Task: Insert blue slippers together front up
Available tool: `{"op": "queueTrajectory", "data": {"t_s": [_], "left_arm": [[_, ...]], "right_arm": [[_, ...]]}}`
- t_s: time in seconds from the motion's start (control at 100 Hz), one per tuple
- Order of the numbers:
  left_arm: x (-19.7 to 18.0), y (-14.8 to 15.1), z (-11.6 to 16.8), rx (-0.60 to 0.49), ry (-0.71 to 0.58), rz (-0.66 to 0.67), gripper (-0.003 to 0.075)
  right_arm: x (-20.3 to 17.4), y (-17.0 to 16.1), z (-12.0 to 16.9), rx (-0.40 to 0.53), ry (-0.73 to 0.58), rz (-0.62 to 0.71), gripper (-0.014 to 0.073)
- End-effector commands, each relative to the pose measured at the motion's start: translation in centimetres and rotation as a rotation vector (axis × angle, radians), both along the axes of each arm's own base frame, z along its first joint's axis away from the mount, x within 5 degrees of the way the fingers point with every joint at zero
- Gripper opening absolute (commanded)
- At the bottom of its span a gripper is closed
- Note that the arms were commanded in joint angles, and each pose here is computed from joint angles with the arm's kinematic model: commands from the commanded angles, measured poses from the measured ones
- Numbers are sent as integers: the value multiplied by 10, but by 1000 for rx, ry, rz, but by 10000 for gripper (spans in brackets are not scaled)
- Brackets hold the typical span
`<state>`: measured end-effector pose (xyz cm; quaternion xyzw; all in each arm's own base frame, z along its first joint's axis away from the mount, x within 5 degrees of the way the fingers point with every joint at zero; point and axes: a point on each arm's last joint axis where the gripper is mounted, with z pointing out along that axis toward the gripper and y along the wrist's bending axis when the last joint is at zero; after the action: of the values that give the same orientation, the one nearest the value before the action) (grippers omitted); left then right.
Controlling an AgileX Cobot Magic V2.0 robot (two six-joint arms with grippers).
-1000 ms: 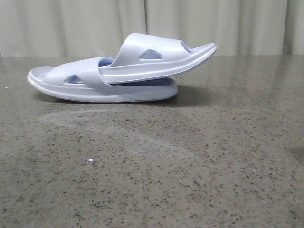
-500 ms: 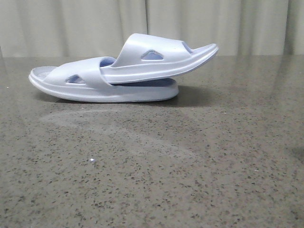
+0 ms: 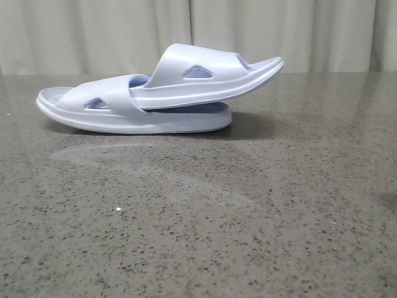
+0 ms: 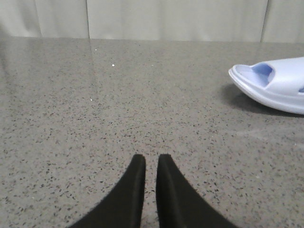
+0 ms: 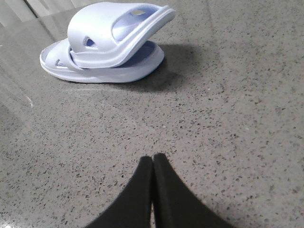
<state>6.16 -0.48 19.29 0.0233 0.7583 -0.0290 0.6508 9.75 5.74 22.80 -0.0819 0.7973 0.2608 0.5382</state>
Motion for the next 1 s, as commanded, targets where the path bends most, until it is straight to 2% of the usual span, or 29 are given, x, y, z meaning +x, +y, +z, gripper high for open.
{"op": "queueTrajectory", "data": {"t_s": [0.0,0.92,0.99], "left_arm": [[1,0,0,2,-23,2,15],[1,0,-1,-3,-14,2,15],[1,0,-1,-3,-14,2,15]], "right_arm": [[1,1,8,10,-23,9,-89],[1,1,8,10,-23,9,-89],[3,-1,8,2,-29,-27,-89]]}}
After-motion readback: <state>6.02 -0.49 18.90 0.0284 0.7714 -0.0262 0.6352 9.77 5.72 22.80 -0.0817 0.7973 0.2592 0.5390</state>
